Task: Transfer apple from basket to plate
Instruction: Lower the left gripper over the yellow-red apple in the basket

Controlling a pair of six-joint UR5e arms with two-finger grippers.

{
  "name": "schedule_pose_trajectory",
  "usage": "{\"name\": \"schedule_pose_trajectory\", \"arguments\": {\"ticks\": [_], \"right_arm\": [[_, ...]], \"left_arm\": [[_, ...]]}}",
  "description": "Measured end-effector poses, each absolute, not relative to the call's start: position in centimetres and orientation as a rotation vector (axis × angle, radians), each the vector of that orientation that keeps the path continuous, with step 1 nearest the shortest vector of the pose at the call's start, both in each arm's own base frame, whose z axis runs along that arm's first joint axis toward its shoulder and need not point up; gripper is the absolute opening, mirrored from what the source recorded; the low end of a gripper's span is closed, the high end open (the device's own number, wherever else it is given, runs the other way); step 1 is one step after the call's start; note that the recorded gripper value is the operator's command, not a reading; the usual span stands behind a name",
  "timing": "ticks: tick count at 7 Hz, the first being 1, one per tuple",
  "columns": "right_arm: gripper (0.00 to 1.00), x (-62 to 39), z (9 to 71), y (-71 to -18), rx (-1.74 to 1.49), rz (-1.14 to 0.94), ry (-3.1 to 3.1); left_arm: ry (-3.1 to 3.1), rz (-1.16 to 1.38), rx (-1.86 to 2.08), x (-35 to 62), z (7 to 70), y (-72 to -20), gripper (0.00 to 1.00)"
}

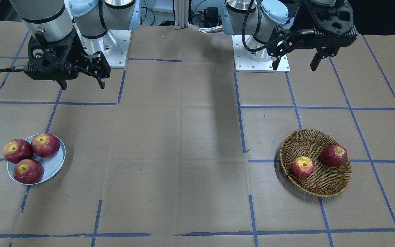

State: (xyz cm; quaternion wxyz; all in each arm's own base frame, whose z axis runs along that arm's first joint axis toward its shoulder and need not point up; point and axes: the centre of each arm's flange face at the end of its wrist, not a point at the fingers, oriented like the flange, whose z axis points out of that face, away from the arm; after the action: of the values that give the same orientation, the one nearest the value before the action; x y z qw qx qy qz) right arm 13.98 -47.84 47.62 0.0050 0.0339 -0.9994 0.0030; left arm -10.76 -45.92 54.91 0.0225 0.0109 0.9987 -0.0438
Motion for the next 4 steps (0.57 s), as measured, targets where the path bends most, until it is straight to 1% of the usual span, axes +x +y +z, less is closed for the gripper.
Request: {"name": "schedule_pose_trajectory", "arguments": {"ticks": [1, 3, 4], "right_arm": [[1.00, 14.0, 47.6, -47.9, 0.107, 0.010, -3.129], [1.00, 14.0, 47.5, -47.9, 0.107, 0.003, -3.129], [1.00, 14.0, 47.5, -47.9, 0.106, 0.004, -3.129]], "left_arm": [[3.097, -0.084, 0.033, -10.6, 53.9, -46.3, 1.00], [3.105, 0.069, 0.067, -10.0, 48.6, -47.0, 1.00], [3.101, 0.097, 0.134, -9.2, 45.9, -47.5, 1.00]]}}
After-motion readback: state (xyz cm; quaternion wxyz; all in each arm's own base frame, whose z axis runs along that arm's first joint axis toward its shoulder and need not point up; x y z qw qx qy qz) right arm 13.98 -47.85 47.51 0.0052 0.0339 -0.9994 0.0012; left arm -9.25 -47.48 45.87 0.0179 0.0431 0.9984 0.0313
